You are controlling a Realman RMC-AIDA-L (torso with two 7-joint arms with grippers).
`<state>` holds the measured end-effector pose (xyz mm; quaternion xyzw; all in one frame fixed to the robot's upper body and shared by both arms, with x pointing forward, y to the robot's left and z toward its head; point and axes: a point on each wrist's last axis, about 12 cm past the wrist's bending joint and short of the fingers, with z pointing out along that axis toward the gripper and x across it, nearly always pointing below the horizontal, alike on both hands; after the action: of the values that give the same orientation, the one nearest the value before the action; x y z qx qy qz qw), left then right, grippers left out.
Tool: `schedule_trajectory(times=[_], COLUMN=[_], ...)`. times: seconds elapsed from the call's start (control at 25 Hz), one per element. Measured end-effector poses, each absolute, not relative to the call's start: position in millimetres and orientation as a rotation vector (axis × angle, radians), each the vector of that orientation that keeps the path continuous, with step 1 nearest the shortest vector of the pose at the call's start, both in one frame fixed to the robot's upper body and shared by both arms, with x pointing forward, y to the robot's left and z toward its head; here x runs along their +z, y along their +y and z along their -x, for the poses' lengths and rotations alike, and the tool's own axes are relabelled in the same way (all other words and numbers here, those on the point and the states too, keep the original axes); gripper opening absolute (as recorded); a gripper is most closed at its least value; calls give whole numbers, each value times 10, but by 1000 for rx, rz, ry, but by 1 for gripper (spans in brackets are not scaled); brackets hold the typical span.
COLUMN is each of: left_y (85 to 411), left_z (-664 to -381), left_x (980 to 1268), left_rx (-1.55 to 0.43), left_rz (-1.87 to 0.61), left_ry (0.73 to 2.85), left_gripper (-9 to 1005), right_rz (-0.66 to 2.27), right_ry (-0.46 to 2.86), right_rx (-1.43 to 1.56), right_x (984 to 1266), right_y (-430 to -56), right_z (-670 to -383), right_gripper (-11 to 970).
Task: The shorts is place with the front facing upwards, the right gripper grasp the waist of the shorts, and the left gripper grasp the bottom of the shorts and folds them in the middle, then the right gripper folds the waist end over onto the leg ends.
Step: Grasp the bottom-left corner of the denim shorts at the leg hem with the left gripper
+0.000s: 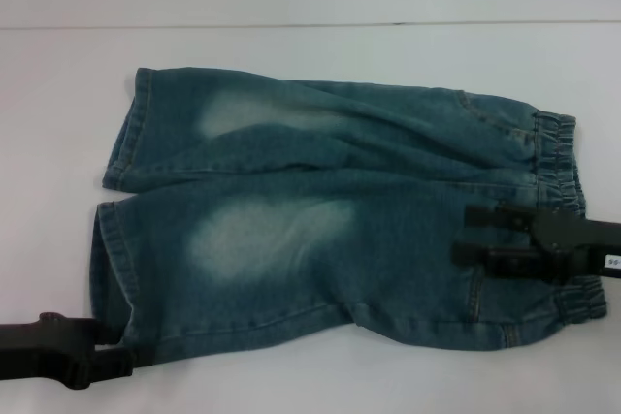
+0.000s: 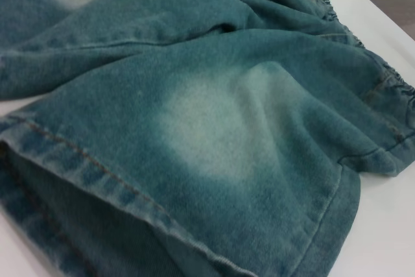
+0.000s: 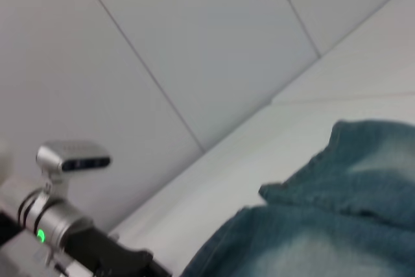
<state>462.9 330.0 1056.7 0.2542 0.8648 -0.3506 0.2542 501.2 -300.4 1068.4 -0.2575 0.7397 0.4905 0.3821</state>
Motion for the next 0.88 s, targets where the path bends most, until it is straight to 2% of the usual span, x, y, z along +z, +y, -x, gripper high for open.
schedule_trajectory(times=[0.32, 0.52, 0.68, 0.88], left_y=[3294, 3276, 3245, 3227], left_z=[-4644, -4655, -4680, -4724], left_x=[10625, 10646, 10686, 10739], left_rx=[-946, -954, -977, -976], left_rz=[-709, -723, -733, -756], left_ry=[2329, 2316, 2285, 2264], left_gripper=[393, 178, 33, 33], right_rz=[363, 184, 175, 228], right_ry=[1872, 1959, 1980, 2001], right_rx=[1213, 1172, 1096, 1021], right_x=[10726, 10661, 10565, 10429], right_y=[-3558, -3960, -4074, -4023], right_z=[-4738, -4367, -4110, -4006], right_gripper=[946, 946, 946, 946])
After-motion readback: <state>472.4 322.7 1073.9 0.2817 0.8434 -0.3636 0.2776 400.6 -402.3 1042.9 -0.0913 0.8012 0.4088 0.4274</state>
